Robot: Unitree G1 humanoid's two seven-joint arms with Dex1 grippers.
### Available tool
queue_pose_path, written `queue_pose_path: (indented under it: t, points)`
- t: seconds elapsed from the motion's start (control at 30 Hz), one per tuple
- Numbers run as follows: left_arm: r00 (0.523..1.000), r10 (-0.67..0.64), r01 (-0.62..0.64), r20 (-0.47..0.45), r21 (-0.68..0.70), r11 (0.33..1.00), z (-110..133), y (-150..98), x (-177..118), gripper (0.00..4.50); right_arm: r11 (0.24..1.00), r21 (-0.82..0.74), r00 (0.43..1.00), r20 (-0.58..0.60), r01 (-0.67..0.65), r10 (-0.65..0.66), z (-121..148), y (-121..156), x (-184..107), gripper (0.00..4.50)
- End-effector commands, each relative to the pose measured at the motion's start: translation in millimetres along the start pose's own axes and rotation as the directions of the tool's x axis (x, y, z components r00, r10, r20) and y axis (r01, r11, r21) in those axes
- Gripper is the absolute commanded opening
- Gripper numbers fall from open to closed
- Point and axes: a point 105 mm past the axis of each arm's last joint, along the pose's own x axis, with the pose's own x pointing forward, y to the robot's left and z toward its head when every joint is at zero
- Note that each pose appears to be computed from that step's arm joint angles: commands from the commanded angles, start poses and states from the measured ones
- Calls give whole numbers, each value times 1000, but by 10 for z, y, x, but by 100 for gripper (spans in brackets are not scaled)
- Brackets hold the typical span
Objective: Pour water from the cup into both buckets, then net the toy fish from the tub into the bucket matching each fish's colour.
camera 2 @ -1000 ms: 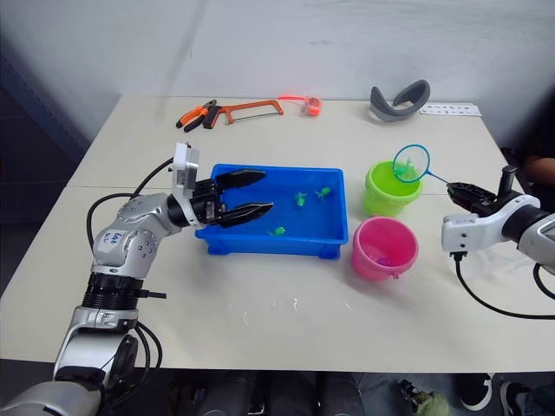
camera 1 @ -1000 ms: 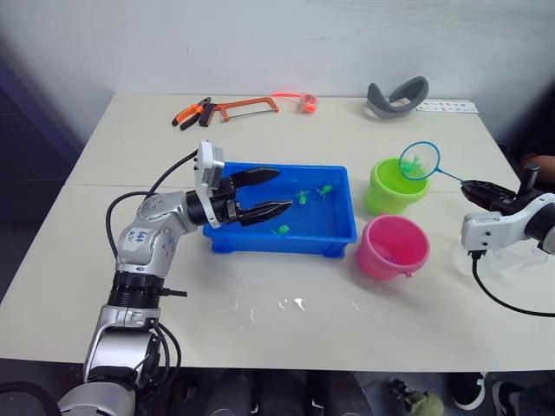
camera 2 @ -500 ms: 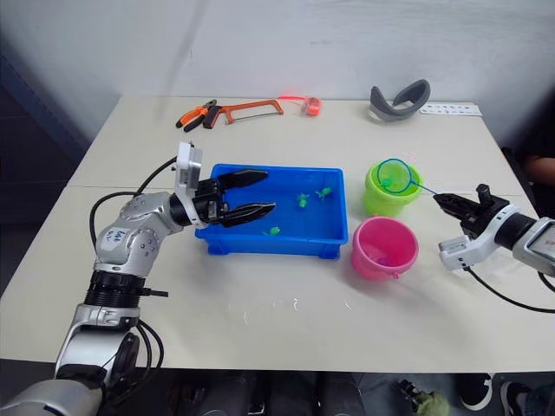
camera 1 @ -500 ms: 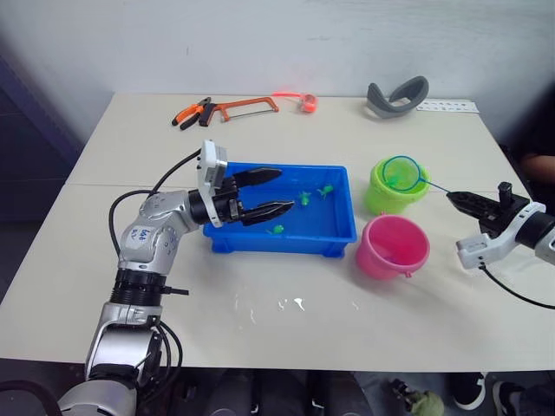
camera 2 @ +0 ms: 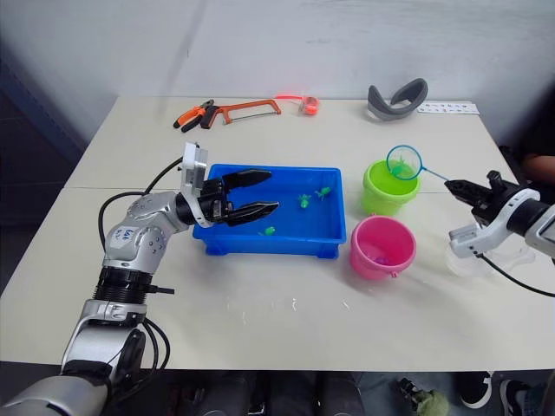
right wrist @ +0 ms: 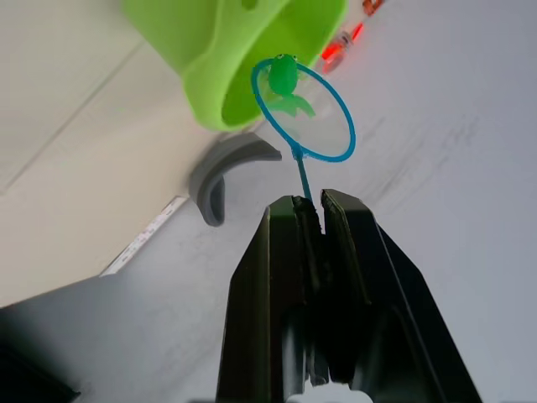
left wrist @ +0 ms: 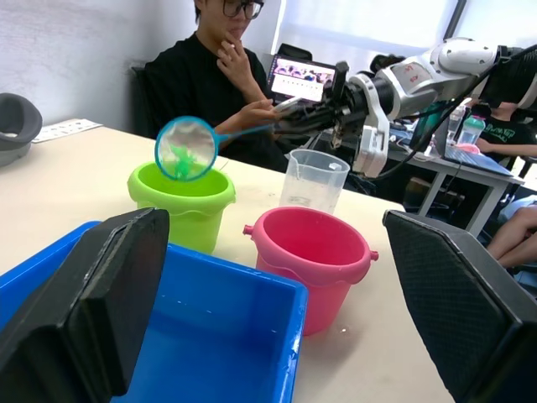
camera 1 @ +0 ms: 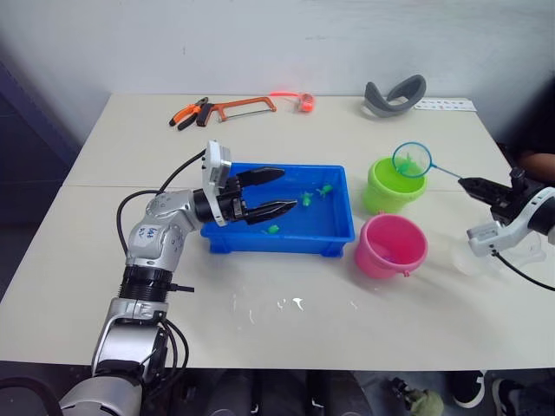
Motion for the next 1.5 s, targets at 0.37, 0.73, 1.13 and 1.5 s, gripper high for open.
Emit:
queue_pose_path:
  t: [0.37, 0.73, 1.13, 1.5]
  points:
    - [999, 25, -27, 36, 53, 998, 77, 67, 10, 444, 1000, -21, 998, -70, 5, -6, -234, -149, -35, 0]
    - [994, 94, -99, 60, 71, 993, 188, 99, -495, 444, 724, 624, 954, -150, 295, -259, -282, -757, -124, 0]
    - [961, 276, -276, 6, 86, 957, 203, 133, -1142, 444, 22, 989, 912, 143, -146, -385, 599, -1377, 47, 0]
    - [940, 340, -338, -8, 104, 936, 239, 38, -1270, 444, -163, 917, 912, 316, -364, -263, 1088, -1260, 251, 0]
